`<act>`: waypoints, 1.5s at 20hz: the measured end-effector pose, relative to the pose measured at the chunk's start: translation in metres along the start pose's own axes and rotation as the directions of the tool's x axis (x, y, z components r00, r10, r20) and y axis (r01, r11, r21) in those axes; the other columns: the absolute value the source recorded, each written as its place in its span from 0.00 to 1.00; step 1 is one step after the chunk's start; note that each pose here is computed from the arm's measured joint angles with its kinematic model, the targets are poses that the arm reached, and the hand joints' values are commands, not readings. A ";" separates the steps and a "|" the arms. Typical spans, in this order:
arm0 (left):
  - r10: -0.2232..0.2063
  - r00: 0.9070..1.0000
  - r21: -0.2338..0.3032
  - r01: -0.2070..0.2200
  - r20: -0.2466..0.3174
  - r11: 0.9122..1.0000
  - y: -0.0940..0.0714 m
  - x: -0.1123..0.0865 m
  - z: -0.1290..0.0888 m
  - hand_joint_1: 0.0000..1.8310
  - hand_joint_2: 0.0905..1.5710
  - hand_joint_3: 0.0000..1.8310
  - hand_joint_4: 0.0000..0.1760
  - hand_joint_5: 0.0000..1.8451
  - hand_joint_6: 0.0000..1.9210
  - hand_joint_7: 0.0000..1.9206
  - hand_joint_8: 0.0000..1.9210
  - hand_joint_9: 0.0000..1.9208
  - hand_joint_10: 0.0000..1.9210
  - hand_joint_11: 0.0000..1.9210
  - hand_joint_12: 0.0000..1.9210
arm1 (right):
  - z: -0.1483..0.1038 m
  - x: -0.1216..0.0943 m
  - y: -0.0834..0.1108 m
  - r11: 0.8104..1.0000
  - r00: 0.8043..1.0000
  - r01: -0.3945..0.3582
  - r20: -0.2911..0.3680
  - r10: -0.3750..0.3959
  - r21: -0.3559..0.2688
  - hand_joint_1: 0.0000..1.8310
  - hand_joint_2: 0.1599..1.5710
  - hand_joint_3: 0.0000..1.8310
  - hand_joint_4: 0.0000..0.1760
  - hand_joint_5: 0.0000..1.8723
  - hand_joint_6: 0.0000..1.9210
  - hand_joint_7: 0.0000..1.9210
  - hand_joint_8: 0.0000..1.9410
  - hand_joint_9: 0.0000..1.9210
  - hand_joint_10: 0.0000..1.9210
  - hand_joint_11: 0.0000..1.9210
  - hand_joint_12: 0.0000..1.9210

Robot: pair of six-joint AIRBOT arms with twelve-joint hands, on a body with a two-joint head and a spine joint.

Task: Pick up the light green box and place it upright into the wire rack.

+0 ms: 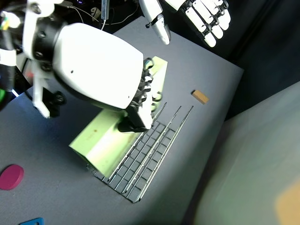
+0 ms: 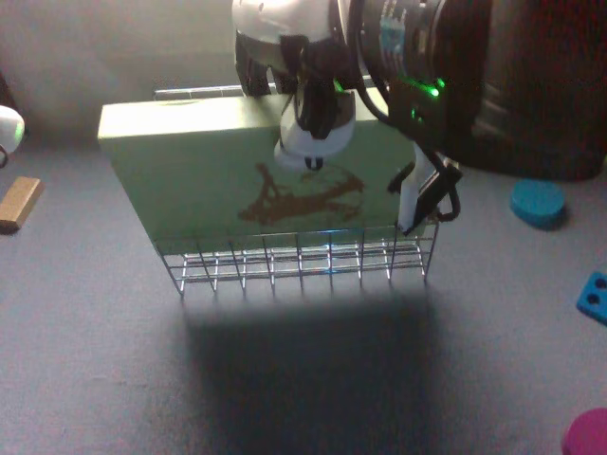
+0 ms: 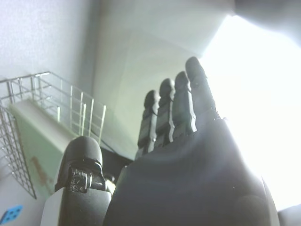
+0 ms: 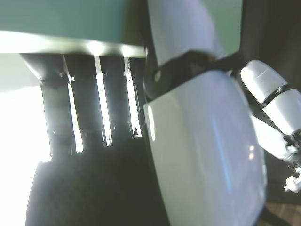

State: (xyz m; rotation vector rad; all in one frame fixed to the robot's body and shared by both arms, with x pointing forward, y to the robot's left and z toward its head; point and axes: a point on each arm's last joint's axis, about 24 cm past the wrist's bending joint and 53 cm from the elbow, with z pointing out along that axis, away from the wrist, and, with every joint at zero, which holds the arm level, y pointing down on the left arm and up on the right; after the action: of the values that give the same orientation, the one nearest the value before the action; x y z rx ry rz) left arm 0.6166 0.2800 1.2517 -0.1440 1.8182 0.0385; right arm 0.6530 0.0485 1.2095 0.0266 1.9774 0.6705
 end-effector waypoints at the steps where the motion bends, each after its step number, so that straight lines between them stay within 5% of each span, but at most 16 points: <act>1: 0.000 1.000 -0.002 0.000 0.000 1.000 0.000 0.000 0.000 0.00 0.88 0.00 0.00 0.04 0.00 0.03 0.00 0.00 0.00 0.00 0.12 | 0.002 0.002 -0.001 1.000 1.000 -0.004 -0.003 0.004 0.001 0.68 0.67 0.00 0.00 0.46 0.60 0.60 0.41 0.54 0.51 0.42 0.81; 8: -0.006 1.000 -0.011 0.006 -0.001 1.000 0.002 0.000 0.000 0.00 0.88 0.00 0.00 0.04 0.00 0.03 0.00 0.00 0.00 0.00 0.12 | 0.014 0.014 -0.020 0.999 1.000 -0.021 -0.018 0.022 0.042 0.68 0.67 0.00 0.00 0.46 0.61 0.59 0.41 0.53 0.51 0.41 0.82; 10: -0.006 1.000 -0.012 0.006 0.000 1.000 0.003 0.000 0.000 0.00 0.88 0.00 0.00 0.03 0.00 0.03 0.00 0.00 0.00 0.00 0.10 | 0.016 0.016 -0.022 0.999 1.000 -0.027 -0.015 0.028 0.048 0.66 0.70 0.00 0.00 0.45 0.68 0.52 0.46 0.48 0.45 0.33 0.81; 11: -0.006 1.000 -0.014 0.006 -0.001 1.000 0.003 0.000 0.000 0.00 0.88 0.00 0.00 0.03 0.00 0.03 0.00 0.00 0.00 0.00 0.10 | 0.017 0.017 -0.024 0.999 1.000 -0.023 -0.010 0.023 0.049 0.62 0.74 0.00 0.00 0.43 0.67 0.41 0.37 0.40 0.41 0.25 0.80; 13: -0.006 1.000 -0.014 0.006 -0.001 1.000 0.003 0.000 0.000 0.00 0.88 0.00 0.00 0.03 0.00 0.03 0.00 0.00 0.00 0.00 0.09 | 0.018 0.020 -0.025 0.999 1.000 -0.024 -0.015 0.024 0.048 0.61 0.74 0.00 0.00 0.42 0.66 0.38 0.21 0.33 0.37 0.14 0.80; 14: -0.006 1.000 -0.014 0.006 -0.001 1.000 0.003 0.000 0.000 0.00 0.88 0.00 0.00 0.03 0.00 0.03 0.00 0.00 0.00 0.00 0.09 | 0.019 0.021 -0.025 0.999 1.000 -0.022 -0.016 0.023 0.047 0.62 0.68 0.00 0.00 0.26 0.45 0.36 0.16 0.30 0.36 0.10 0.79; 15: -0.006 1.000 -0.014 0.006 -0.001 1.000 0.003 0.000 0.000 0.00 0.88 0.00 0.00 0.04 0.00 0.03 0.00 0.00 0.00 0.00 0.09 | 0.019 0.021 -0.025 0.999 1.000 -0.022 -0.016 0.023 0.046 0.62 0.66 0.00 0.00 0.23 0.36 0.36 0.13 0.29 0.36 0.07 0.80; 18: -0.015 1.000 -0.012 0.015 0.002 1.000 0.002 -0.002 -0.001 0.00 0.88 0.00 0.00 0.03 0.00 0.03 0.00 0.00 0.00 0.00 0.08 | 0.019 0.021 -0.023 0.999 1.000 -0.019 -0.013 0.020 0.037 0.60 0.64 0.00 0.00 0.25 0.25 0.37 0.06 0.27 0.32 0.05 0.78; 30: -0.055 0.999 0.031 0.055 -0.001 0.998 -0.019 0.001 -0.010 0.00 0.88 0.00 0.00 0.03 0.00 0.03 0.00 0.00 0.00 0.00 0.07 | 0.011 0.016 -0.021 1.000 1.000 -0.028 -0.014 0.028 0.010 0.53 0.59 0.00 0.00 0.16 0.08 0.24 0.00 0.19 0.18 0.00 0.69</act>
State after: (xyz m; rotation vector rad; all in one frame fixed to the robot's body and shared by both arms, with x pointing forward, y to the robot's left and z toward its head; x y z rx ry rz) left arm 0.6086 0.2603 1.2543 -0.1715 1.8134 -0.0287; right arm 0.6598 0.0407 1.1834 0.0560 1.9970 0.6808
